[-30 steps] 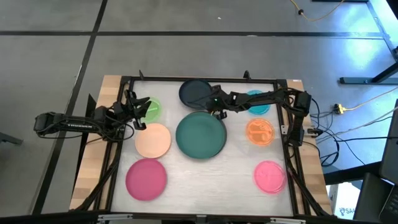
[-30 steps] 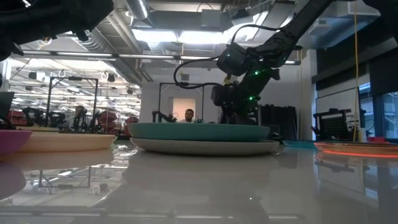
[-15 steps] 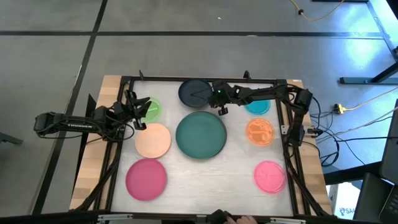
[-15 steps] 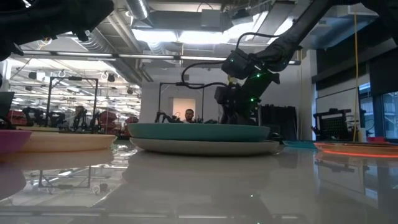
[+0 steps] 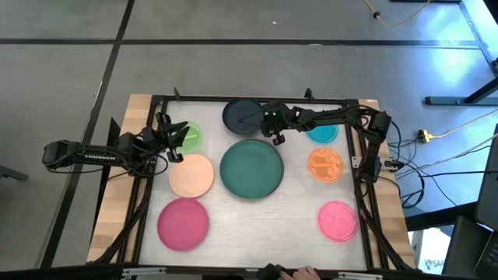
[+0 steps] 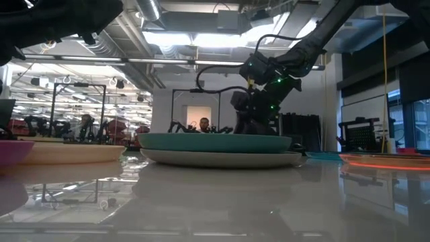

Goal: Stack plastic plates
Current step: Stack the black plate on top of the dark green plate

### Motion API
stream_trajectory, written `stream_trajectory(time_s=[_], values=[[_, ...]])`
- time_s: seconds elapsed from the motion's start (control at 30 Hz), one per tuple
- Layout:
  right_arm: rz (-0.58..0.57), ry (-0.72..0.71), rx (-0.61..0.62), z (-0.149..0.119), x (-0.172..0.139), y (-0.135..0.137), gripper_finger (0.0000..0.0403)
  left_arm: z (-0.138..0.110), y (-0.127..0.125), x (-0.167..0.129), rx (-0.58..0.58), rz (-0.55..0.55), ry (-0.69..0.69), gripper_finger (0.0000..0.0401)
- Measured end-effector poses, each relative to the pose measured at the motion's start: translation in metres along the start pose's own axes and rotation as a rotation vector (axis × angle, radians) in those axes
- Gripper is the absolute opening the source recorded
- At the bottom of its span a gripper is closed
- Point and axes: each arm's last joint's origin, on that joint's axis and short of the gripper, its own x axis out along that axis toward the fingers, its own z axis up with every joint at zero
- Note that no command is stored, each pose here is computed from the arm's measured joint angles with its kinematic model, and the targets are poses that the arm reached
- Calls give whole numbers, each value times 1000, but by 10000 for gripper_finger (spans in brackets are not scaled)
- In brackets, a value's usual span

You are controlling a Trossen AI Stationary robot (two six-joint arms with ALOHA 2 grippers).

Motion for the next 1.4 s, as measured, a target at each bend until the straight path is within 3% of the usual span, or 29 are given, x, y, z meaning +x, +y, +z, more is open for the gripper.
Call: stream_trajectory(time_s=[0.43,0.67,0.77,1.07,1.4], values=[[-28,38,-25,-6,22,8,85,0,0,0,-1,12,3,75],[-39,57,-25,-7,21,7,14,0,1,0,0,23,6,75],[-54,62,-24,-5,18,5,8,0,1,0,0,24,6,75],[-86,5,-38,30,-32,0,3,0,1,0,1,23,6,75],[24,-152,-38,91,-99,38,4,0,1,0,1,25,6,75]])
